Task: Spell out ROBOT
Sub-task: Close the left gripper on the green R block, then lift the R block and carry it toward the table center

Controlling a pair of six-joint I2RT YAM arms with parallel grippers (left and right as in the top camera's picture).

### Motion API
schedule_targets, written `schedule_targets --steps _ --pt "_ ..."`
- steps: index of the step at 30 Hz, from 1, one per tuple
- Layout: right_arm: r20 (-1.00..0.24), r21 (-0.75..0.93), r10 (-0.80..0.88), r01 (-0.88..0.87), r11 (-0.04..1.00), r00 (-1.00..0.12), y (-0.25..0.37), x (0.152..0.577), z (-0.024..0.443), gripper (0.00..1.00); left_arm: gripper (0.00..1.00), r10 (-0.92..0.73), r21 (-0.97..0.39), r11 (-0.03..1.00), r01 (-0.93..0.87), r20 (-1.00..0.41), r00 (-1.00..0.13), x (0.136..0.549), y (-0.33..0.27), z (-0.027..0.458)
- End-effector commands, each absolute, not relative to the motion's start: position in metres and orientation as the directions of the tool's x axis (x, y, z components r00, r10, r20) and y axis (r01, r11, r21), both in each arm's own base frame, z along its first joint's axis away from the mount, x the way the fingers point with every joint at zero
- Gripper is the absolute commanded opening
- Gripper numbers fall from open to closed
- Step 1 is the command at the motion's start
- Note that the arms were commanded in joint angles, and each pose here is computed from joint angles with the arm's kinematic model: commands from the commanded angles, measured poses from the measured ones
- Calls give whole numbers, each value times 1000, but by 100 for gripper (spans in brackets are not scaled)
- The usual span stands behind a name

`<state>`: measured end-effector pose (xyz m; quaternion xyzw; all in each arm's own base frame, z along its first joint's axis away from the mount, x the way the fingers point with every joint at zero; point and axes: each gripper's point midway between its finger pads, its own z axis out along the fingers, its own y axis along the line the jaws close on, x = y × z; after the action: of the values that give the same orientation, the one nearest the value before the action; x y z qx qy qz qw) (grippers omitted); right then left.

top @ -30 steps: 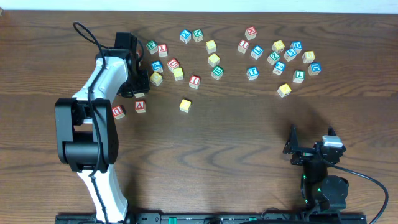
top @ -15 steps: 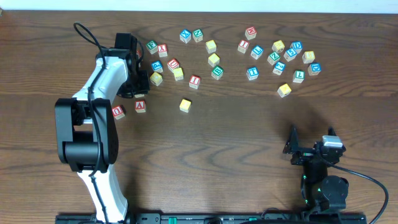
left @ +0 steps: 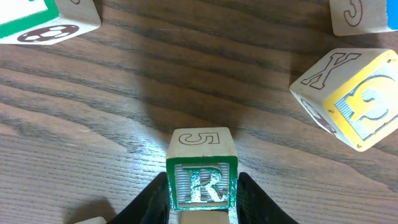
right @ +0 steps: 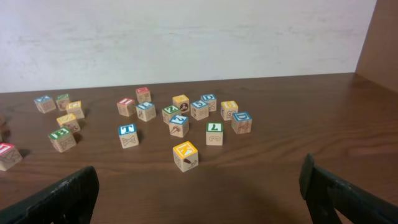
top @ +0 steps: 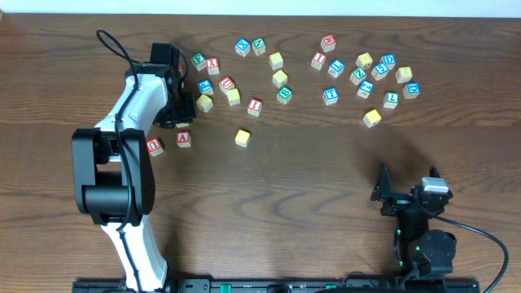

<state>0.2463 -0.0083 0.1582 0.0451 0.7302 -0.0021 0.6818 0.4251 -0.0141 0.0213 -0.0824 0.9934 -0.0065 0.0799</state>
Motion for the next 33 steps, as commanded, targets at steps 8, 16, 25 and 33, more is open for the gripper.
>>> schedule_targets --steps 8,16,25,33 --pt "-997 48 52 75 996 -64 -10 246 158 99 32 -169 -16 986 -168 -156 -973 425 -11 22" --pt "-997 47 52 75 996 -64 -10 246 158 99 32 -170 -44 986 -164 -263 -950 434 -13 69" --pt "-997 47 52 75 996 -64 -10 246 158 99 30 -176 -106 984 -144 -431 -885 431 -17 152" --pt "-997 47 52 75 996 -64 -10 246 158 99 29 -152 -125 987 -101 -517 -842 399 -31 215"
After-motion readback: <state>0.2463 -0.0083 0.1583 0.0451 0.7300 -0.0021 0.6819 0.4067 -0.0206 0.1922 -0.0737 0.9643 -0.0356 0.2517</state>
